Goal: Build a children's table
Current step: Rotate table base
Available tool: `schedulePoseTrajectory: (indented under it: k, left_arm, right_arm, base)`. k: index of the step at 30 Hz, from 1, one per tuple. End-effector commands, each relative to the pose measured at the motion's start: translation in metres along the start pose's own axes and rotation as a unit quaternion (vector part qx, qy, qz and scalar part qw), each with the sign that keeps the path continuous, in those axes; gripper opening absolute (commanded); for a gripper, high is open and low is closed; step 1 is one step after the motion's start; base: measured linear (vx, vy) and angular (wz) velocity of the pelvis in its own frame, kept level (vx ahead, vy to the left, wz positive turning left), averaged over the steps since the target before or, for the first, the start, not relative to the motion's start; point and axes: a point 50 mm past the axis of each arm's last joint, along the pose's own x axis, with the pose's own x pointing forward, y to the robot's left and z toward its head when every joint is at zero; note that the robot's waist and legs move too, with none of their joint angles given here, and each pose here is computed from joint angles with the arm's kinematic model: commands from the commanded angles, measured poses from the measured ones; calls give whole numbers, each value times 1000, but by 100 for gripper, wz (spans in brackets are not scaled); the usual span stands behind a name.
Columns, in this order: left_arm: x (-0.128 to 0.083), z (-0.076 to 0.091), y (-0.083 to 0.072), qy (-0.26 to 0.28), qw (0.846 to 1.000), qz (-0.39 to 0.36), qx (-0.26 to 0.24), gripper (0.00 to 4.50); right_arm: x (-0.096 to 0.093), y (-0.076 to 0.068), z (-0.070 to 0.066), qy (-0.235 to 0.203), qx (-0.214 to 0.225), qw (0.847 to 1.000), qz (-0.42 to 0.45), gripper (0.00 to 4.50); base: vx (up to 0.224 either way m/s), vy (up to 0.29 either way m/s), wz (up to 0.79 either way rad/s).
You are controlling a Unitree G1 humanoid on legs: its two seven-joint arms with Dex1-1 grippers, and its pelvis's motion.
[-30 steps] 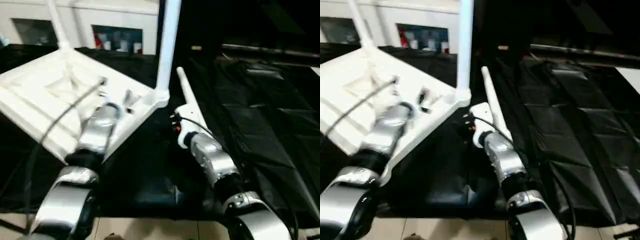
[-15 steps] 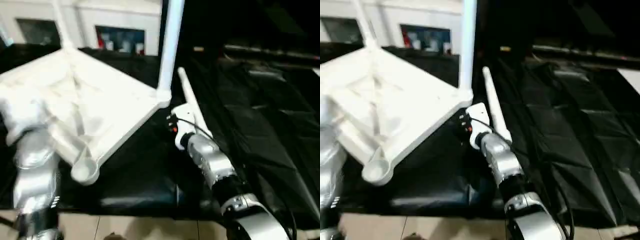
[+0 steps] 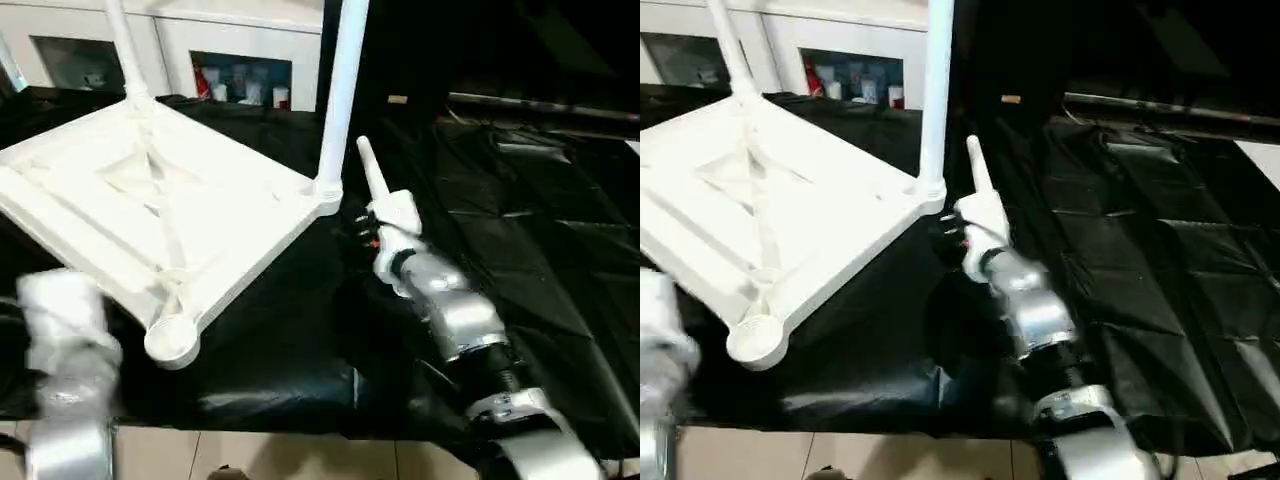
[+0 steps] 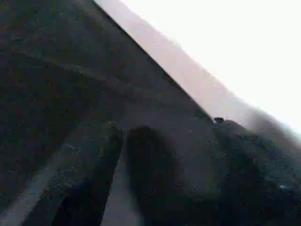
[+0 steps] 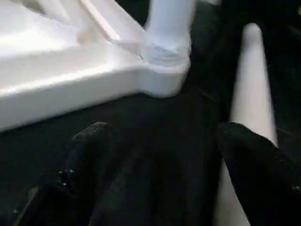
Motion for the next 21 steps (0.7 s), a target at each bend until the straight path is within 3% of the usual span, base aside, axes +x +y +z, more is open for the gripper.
schedulePoseTrajectory:
  k: [1,2,3,4,6,10,11,14,15,18,21]
  left_arm:
    - [-3,3,-12,2,999,-46,-2,347]
    - [-8,6,-25,5,995,-96,-3,347]
    - [-8,6,-25,5,995,-96,-3,347]
    - [-8,14,-31,-20,993,-115,21,347]
    - [-7,19,-36,-27,991,-126,27,347]
    - [-8,26,-46,-39,984,-168,42,347]
    - [-8,27,-48,-41,982,-177,45,354]
    - [-10,28,-53,-43,979,-194,48,354]
    - [-12,29,-59,-48,973,-219,57,354]
    - [-18,27,-76,-53,948,-298,95,354]
    - [-18,23,-83,-54,927,-349,129,354]
  right_arm:
    - [-1,-4,8,-1,-4,1000,-10,391]
    - [-2,-12,15,13,-7,1000,-20,391]
    - [-2,-12,15,13,-7,1000,-20,391]
    - [-1,-24,22,22,-14,999,-48,391]
    - [0,-35,28,27,-6,997,-67,391]
    - [4,-44,36,37,2,996,-78,391]
    - [4,-46,37,39,3,996,-78,417]
    - [5,-47,38,44,15,996,-79,426]
    - [6,-49,40,51,27,995,-80,445]
    - [11,-49,40,88,57,992,-70,445]
    - [16,-47,39,111,71,989,-62,445]
  base:
    - [0,0,0]
    - [0,0,0]
    - [0,0,0]
    - [0,0,0]
    - [0,0,0]
    - [0,0,0]
    - [0,0,0]
    - [0,0,0]
    - [0,0,0]
    - [0,0,0]
    - [0,0,0]
